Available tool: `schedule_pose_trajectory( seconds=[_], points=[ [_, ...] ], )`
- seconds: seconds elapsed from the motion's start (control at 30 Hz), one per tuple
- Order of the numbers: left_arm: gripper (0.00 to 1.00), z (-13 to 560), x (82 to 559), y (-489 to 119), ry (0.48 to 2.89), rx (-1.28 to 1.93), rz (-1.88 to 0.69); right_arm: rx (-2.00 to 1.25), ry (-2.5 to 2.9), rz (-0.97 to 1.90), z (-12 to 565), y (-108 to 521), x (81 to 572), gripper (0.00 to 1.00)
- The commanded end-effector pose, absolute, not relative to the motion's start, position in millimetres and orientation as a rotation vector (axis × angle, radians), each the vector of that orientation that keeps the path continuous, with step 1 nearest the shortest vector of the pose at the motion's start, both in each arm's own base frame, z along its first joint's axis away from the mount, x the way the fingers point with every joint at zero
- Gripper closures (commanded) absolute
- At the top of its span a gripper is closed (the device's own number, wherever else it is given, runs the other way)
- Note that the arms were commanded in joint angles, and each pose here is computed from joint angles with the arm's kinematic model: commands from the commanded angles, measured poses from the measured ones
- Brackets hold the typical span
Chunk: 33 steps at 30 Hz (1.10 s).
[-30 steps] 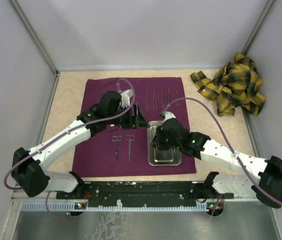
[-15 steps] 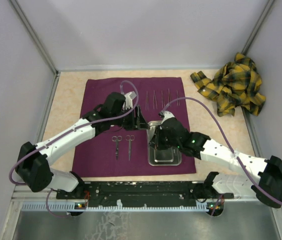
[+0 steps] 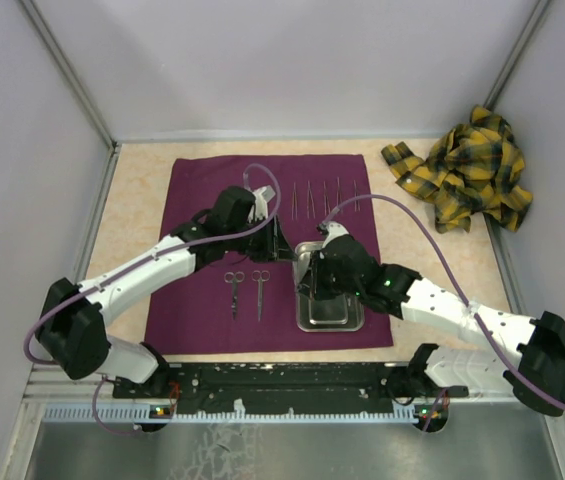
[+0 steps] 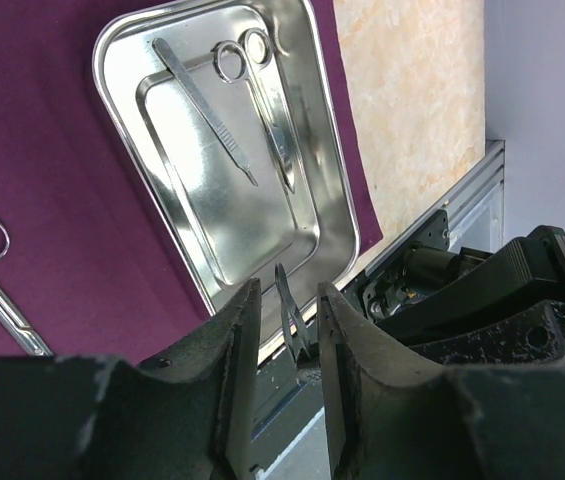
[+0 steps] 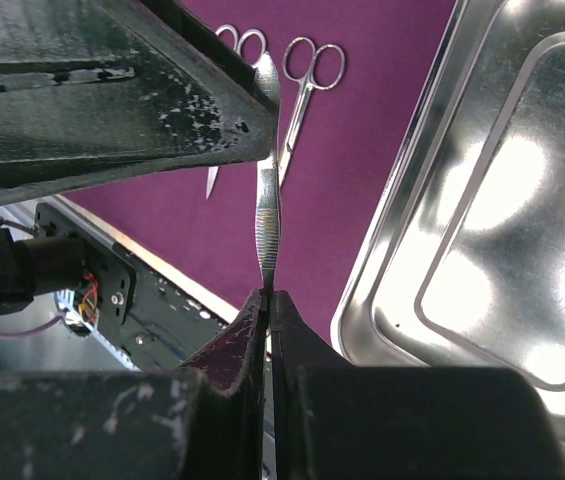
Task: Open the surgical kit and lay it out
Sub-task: Place the medical item in the surgical kit.
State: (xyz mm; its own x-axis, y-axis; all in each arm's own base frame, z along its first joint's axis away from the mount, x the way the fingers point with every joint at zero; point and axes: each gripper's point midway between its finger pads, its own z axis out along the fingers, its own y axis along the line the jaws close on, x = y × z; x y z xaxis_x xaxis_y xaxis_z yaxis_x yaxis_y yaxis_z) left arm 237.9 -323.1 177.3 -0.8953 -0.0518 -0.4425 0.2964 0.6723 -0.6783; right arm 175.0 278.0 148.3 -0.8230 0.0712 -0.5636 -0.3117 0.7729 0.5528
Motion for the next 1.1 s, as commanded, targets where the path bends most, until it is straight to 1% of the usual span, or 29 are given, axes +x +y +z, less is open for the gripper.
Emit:
schedule_pose_trajectory(
  seconds=[0.0,0.13,0.33,0.43,0.57,0.6,0.7,0.77,0.97,1.07],
  points=[
    [0.66,171.8,240.0,-327.2,2.451,0.202,-1.107,-0.171,2.34,0.937,160.0,285.1,179.7,1.0],
    [0.68,170.4,240.1,-327.6,2.454,0.201,-1.105,-0.172,2.341,0.936,159.6,285.2,179.7,1.0],
    [0.75,169.1,241.4,-327.4,2.456,0.2,-1.099,-0.177,2.35,0.94,156.7,286.3,178.7,1.0],
    [0.81,167.6,242.2,-328.2,2.458,0.2,-1.098,-0.178,2.354,0.943,155.2,286.8,177.9,1.0],
    [0.98,165.5,242.6,-329.7,2.466,0.202,-1.099,-0.179,2.356,0.947,154.7,287.1,177.4,1.0],
    [1.0,165.2,242.7,-329.7,2.467,0.202,-1.098,-0.179,2.358,0.945,154.2,287.0,177.3,1.0],
    [1.0,165.2,243.8,-329.5,2.466,0.199,-1.094,-0.184,2.367,0.95,152.5,287.2,175.2,0.99],
    [1.0,165.3,244.6,-328.8,2.465,0.196,-1.087,-0.183,2.373,0.953,150.9,286.9,173.6,0.93],
    [1.0,165.1,252.2,-328.2,2.454,0.193,-1.051,-0.184,2.395,0.962,145.2,283.1,165.0,0.7],
    [1.0,164.5,259.5,-328.9,2.455,0.199,-1.026,-0.179,2.407,0.951,142.7,276.7,159.8,0.62]
  ],
)
